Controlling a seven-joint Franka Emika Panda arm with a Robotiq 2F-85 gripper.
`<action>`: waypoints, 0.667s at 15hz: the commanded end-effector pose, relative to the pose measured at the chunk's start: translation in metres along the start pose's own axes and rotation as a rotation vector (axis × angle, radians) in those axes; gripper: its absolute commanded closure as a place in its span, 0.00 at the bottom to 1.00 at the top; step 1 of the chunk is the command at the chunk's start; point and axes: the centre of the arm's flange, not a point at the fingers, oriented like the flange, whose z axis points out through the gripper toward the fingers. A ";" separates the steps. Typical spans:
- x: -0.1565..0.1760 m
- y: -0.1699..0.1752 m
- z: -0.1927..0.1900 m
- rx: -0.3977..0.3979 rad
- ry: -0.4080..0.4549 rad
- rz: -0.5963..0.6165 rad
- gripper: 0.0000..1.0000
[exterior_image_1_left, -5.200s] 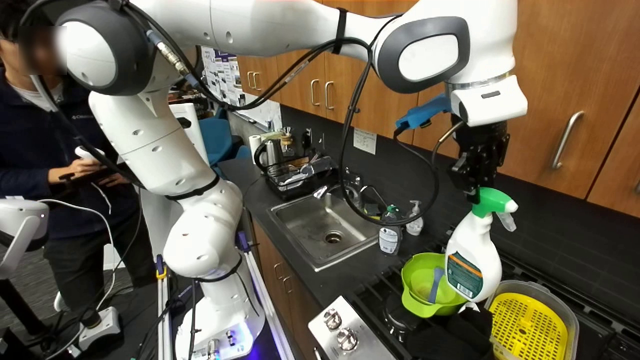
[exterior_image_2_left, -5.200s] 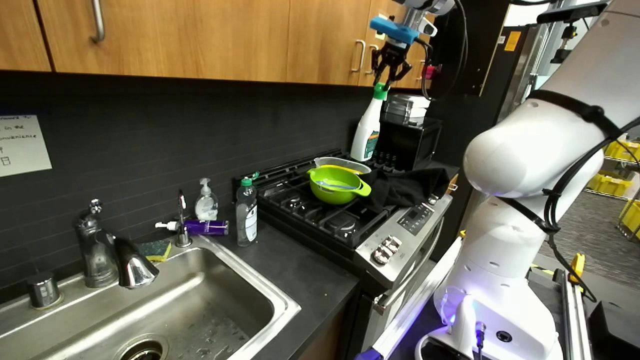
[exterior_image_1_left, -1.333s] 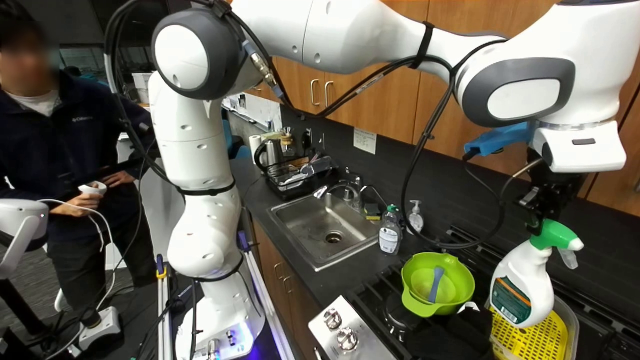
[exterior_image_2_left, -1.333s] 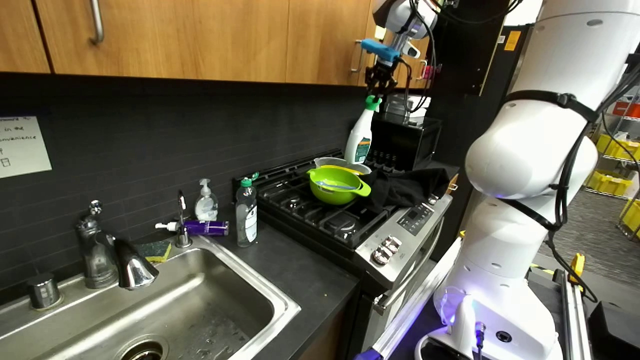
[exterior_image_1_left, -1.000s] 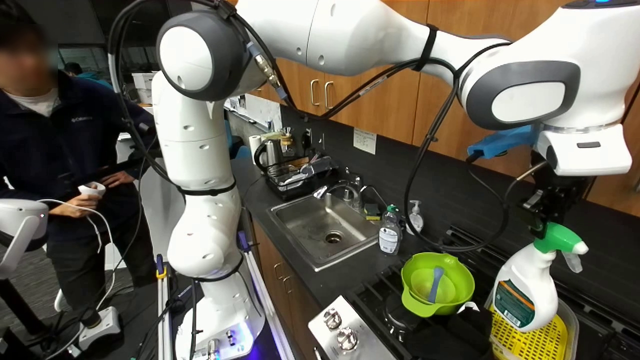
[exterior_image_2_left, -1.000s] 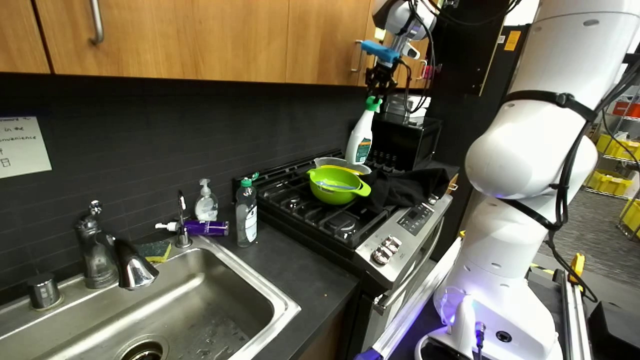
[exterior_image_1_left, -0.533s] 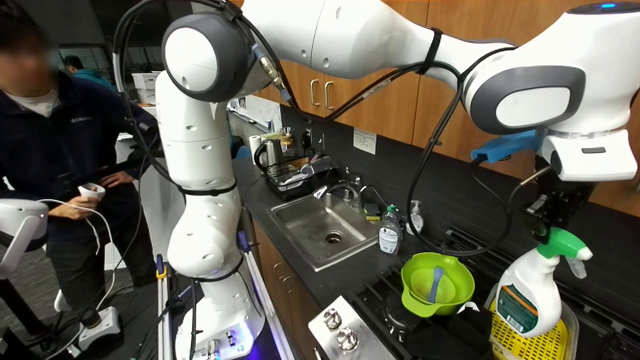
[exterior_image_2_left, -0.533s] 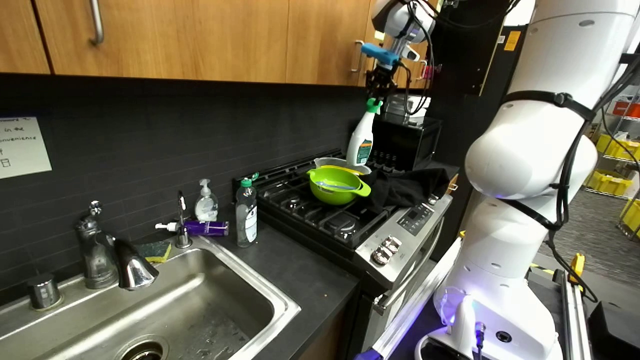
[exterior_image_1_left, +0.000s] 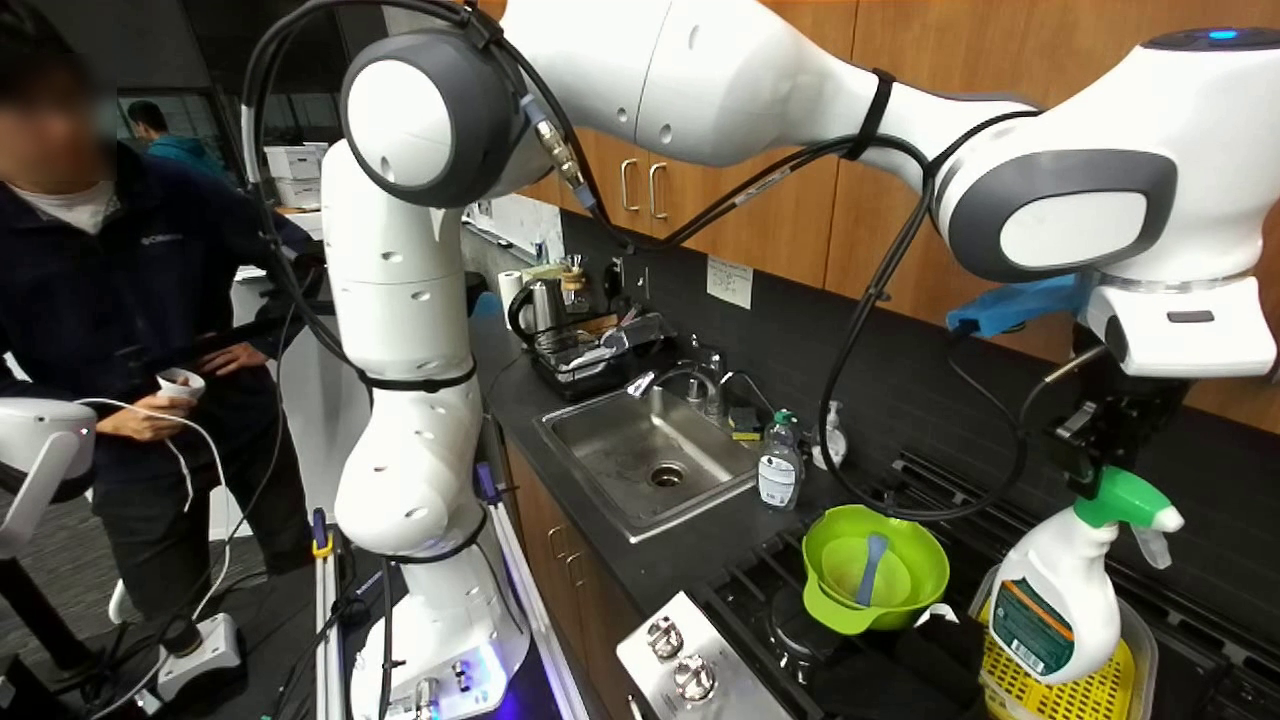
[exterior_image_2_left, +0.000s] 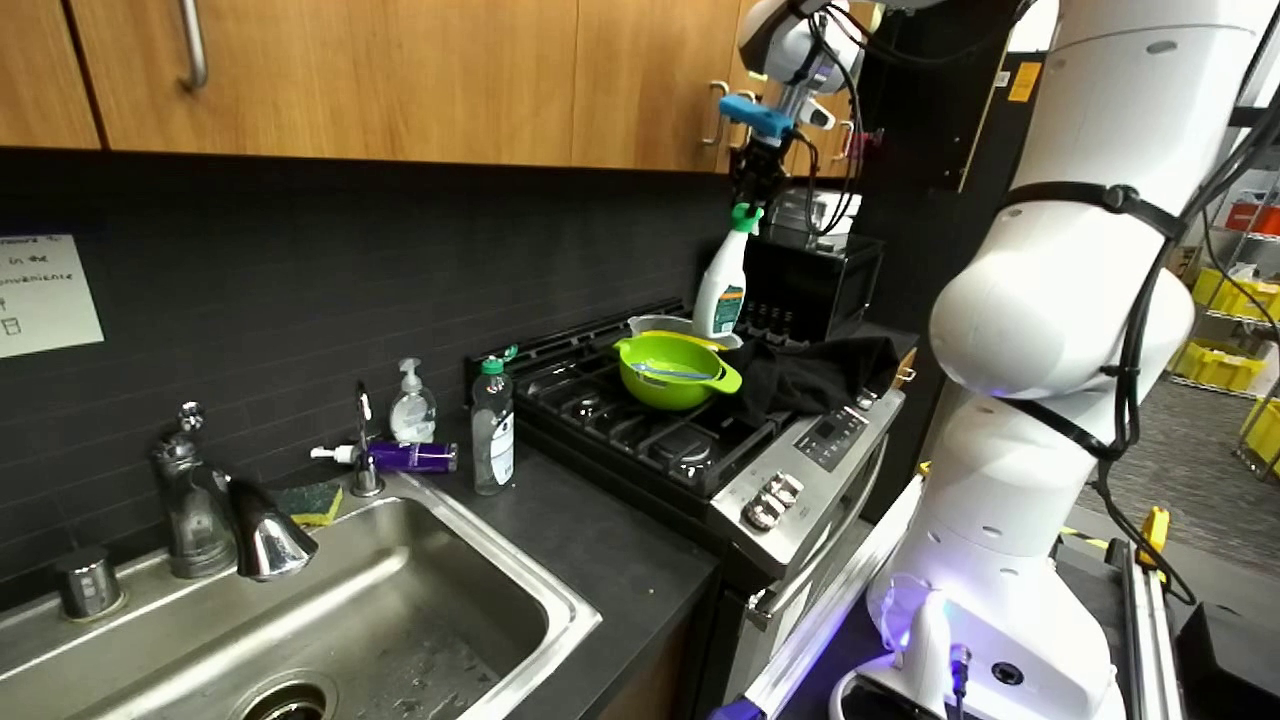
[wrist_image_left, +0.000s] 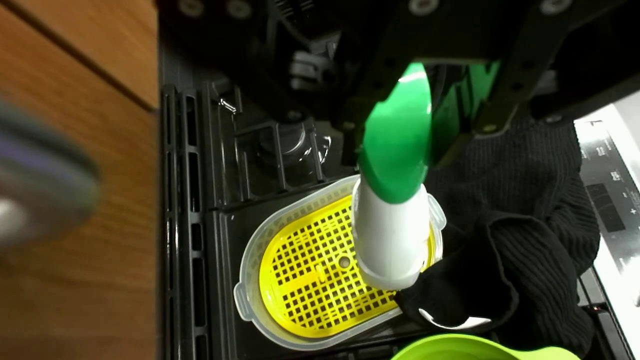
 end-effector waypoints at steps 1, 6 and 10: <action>0.005 -0.007 -0.006 0.025 -0.006 0.019 0.86; 0.005 -0.004 0.001 0.020 -0.019 0.028 0.86; 0.005 -0.004 0.006 0.019 -0.028 0.034 0.86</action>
